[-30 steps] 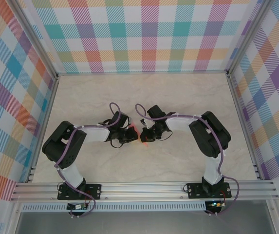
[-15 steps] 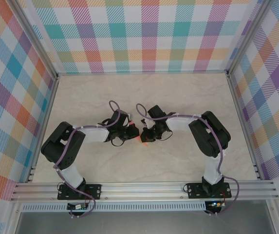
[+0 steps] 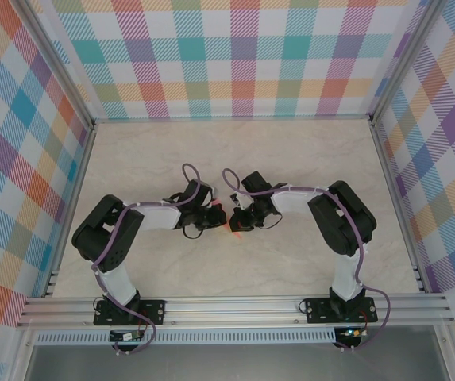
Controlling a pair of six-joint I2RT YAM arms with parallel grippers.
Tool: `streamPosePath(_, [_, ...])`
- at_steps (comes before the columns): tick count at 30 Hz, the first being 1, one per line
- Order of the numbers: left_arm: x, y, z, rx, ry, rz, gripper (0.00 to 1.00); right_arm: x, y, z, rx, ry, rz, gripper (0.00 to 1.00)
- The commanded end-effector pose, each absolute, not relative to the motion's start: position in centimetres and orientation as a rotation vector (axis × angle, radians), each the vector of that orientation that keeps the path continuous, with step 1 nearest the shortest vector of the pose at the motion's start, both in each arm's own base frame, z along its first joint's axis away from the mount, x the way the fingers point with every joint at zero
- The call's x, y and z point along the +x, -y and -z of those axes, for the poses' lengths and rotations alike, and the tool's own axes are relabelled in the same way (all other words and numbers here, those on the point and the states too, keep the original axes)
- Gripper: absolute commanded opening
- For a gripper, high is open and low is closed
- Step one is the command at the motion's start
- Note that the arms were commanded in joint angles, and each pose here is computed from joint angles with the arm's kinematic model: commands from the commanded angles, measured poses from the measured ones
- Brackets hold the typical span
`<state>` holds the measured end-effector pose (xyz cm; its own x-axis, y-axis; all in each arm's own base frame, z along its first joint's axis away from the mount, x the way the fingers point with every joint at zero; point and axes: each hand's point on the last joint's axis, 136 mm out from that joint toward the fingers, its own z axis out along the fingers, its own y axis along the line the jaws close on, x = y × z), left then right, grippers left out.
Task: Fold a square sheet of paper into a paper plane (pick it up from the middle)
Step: Fold the wing for the fifth time at the center of the table.
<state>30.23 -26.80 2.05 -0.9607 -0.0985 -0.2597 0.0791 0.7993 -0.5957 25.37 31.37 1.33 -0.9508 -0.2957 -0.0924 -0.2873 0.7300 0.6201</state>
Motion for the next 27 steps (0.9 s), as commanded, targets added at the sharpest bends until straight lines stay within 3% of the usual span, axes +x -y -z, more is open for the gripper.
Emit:
streamPosePath(1, [30.4,23.5,0.5,-0.017,-2.785,0.673,0.07,22.3,-26.4,3.4,0.38,2.879,0.704,0.0])
streamPosePath(27, [37.6,13.8,1.8,-0.406,-2.707,0.734,0.09,21.7,-25.4,4.1,0.358,2.868,0.662,0.0])
